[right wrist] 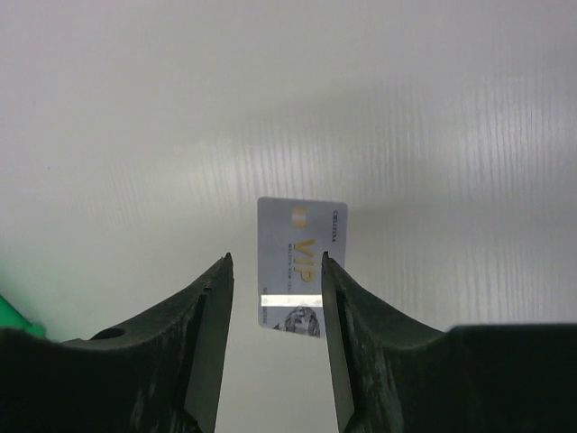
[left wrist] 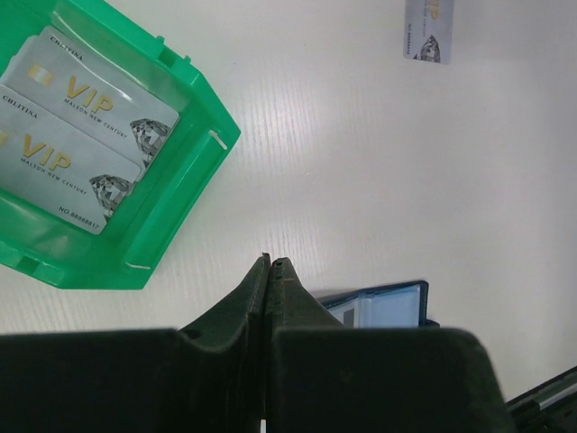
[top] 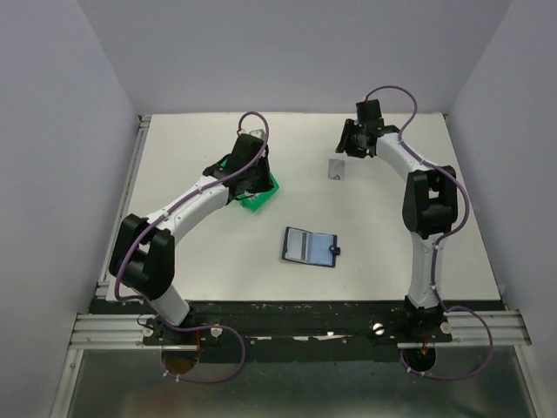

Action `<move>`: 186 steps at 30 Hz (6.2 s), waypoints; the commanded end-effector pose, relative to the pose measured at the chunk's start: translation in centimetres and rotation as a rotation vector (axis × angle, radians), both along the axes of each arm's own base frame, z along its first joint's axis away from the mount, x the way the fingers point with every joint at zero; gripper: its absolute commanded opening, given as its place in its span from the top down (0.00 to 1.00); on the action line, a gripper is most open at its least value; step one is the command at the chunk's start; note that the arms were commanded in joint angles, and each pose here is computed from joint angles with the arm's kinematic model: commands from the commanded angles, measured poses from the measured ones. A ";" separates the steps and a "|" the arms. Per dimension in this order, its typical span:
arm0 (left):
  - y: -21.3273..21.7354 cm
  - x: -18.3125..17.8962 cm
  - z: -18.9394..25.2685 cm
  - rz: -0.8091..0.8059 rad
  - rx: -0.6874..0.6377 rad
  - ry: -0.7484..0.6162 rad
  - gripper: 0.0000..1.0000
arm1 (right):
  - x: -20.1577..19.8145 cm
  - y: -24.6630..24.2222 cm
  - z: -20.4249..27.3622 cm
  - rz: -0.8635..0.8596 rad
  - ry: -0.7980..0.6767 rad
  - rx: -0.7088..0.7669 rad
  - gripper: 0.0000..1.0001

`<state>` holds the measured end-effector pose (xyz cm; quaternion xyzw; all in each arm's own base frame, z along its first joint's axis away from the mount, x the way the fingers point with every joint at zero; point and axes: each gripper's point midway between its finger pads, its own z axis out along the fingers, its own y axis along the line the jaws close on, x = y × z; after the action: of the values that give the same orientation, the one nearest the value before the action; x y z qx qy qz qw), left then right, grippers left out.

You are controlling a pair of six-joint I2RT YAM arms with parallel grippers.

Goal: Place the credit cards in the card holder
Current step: Move the credit card to the corner of the board.

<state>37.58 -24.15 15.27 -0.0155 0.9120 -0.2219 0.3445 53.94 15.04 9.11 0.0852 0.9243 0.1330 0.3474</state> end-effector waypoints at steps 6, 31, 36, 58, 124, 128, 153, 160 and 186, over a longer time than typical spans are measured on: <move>-0.3 -0.8 -0.8 -0.043 0.000 0.017 0.93 | 3.6 1.2 -1.8 0.118 0.048 0.101 0.48; 0.5 -2.5 -2.9 -0.061 0.028 0.062 0.94 | 0.4 1.3 -5.7 0.089 0.303 0.240 0.38; 0.5 -2.5 -3.2 -0.063 0.032 0.066 0.94 | -0.8 1.0 -5.9 0.098 0.333 0.221 0.38; 1.4 -2.2 -3.4 -0.046 0.059 0.059 0.95 | 3.3 2.0 -4.4 0.122 0.207 0.258 0.39; 2.6 -4.5 -5.0 -0.051 0.042 0.087 0.97 | -13.9 2.0 -8.2 0.235 0.449 -0.368 0.46; 2.7 -4.7 -5.1 -0.052 0.041 0.088 0.97 | -15.0 2.2 -8.2 0.247 0.450 -0.393 0.46; 3.3 -6.0 -4.6 -0.066 0.040 0.085 0.98 | -27.3 0.5 -12.1 0.211 0.575 -0.391 0.47; 3.3 -5.8 -4.1 -0.061 0.039 0.076 0.97 | -22.3 1.8 -7.6 0.175 0.341 -0.351 0.45; 3.4 -5.8 -5.1 -0.055 0.057 0.096 0.97 | -15.5 3.5 -8.6 0.306 0.322 -0.302 0.51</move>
<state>31.64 -20.97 10.08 0.0090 0.9343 -0.2060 0.2908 39.42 17.86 2.02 -0.0677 0.9744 0.0139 0.2140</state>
